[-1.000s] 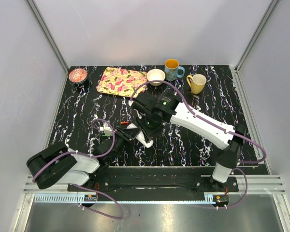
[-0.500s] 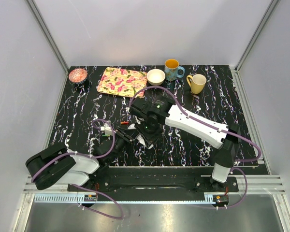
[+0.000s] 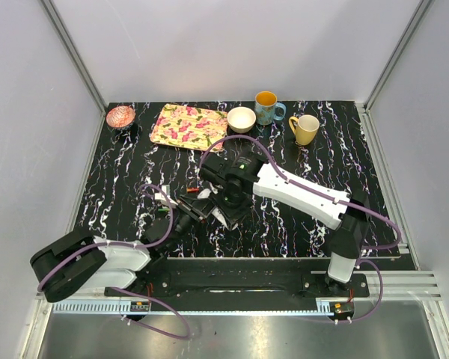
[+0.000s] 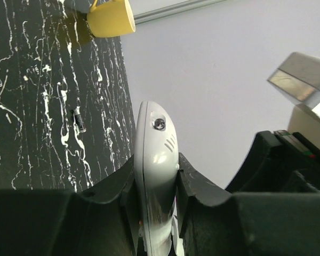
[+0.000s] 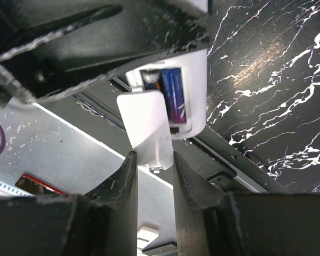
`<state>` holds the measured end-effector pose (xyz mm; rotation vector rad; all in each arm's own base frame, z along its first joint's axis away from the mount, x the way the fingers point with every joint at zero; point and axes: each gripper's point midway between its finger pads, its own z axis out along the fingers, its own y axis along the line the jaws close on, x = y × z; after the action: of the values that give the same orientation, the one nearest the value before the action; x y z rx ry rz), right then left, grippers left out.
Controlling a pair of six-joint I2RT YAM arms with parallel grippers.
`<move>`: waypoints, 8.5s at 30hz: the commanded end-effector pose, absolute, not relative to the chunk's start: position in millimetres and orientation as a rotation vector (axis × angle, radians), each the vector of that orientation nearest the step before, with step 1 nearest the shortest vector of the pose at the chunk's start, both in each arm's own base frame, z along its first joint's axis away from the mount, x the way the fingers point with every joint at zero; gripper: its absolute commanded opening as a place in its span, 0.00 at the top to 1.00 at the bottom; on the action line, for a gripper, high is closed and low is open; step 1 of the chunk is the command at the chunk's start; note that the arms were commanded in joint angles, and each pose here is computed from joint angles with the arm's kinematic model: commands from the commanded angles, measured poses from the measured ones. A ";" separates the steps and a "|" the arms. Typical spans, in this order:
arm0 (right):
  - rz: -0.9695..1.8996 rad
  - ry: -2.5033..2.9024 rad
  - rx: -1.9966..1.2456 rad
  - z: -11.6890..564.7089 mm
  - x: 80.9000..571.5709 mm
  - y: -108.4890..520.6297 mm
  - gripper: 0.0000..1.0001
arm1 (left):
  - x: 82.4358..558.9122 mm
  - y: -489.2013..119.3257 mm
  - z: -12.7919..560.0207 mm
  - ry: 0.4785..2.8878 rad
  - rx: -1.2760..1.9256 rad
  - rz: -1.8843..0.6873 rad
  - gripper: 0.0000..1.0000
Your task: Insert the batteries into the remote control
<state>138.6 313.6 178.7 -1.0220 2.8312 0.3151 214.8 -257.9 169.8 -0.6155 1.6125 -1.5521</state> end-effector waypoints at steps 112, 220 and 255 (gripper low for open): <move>0.244 2.832 -1.011 190.6 140.6 311.5 1.00 | 183.6 -272.8 238.1 1.482 -0.319 -1.572 1.00; 1.559 2.204 -0.579 215.3 135.0 338.2 0.64 | 172.6 -264.6 263.5 1.510 -0.220 -1.794 1.00; 1.698 2.167 -0.561 237.5 126.5 339.4 0.86 | 175.9 -257.9 255.3 1.505 -0.267 -1.769 1.00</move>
<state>123.4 333.3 216.4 -0.5512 2.2316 1.6459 175.1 -262.3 237.5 -0.2895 1.5903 -1.7575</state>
